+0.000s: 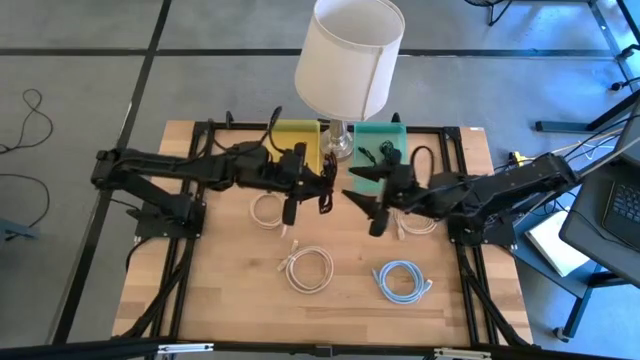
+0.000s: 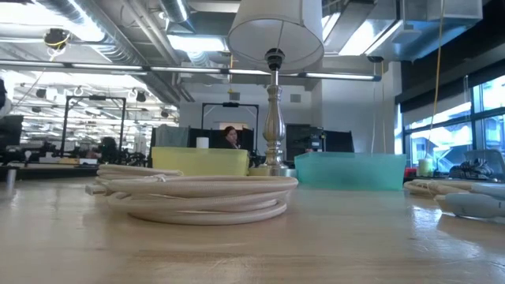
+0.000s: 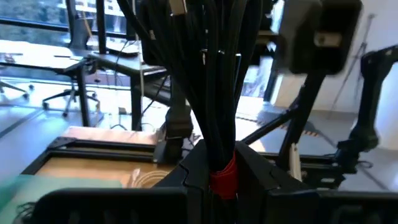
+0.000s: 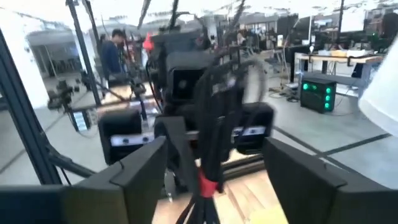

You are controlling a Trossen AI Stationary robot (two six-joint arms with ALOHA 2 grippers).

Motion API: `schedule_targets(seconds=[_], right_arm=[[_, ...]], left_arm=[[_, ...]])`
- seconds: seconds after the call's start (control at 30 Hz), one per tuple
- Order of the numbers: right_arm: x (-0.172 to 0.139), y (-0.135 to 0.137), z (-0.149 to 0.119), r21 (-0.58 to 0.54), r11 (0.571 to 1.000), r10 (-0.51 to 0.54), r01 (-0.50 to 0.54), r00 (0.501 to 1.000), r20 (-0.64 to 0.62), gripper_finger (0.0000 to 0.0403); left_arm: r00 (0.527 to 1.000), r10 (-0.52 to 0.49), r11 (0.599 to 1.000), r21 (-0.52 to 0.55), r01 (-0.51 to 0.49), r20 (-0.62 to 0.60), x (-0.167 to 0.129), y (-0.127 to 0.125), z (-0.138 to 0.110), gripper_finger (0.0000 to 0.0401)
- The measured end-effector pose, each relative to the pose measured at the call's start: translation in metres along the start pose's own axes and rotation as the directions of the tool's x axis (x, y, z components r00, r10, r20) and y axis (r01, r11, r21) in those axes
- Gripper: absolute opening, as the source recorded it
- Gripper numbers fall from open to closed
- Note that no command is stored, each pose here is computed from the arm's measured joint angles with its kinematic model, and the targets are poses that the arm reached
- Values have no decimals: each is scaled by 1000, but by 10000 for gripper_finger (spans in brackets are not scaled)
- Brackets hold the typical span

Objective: Pick & Place USB Port
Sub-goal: Put the black USB cable into the blue bin

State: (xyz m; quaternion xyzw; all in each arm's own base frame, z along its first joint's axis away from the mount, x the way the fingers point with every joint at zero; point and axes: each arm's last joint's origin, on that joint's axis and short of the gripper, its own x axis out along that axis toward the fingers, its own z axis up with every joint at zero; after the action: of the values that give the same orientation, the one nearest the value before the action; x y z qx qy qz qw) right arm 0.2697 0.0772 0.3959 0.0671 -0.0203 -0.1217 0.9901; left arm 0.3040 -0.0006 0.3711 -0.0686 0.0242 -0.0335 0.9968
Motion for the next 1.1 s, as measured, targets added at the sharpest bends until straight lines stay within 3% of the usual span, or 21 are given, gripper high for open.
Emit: schedule_targets(seconds=[0.23, 0.87, 1.0, 1.1], right_arm=[[18, 7, -2, -77, 997, -39, 27, 987, -154, 273], [46, -4, -1, -12, 997, 69, -70, 993, -94, 217], [50, -7, -1, -9, 998, 68, -69, 994, -88, 179], [50, -8, -1, -29, 997, 67, -70, 994, -92, 113]], left_arm=[[997, -60, 998, -10, 61, 46, 0, 4, 5, 39], [991, -116, 993, -16, 117, 73, -1, 2, 9, 39], [991, -110, 994, -15, 111, 73, -1, 2, 9, 39], [993, -105, 994, -8, 106, 60, -1, 3, 8, 39]])
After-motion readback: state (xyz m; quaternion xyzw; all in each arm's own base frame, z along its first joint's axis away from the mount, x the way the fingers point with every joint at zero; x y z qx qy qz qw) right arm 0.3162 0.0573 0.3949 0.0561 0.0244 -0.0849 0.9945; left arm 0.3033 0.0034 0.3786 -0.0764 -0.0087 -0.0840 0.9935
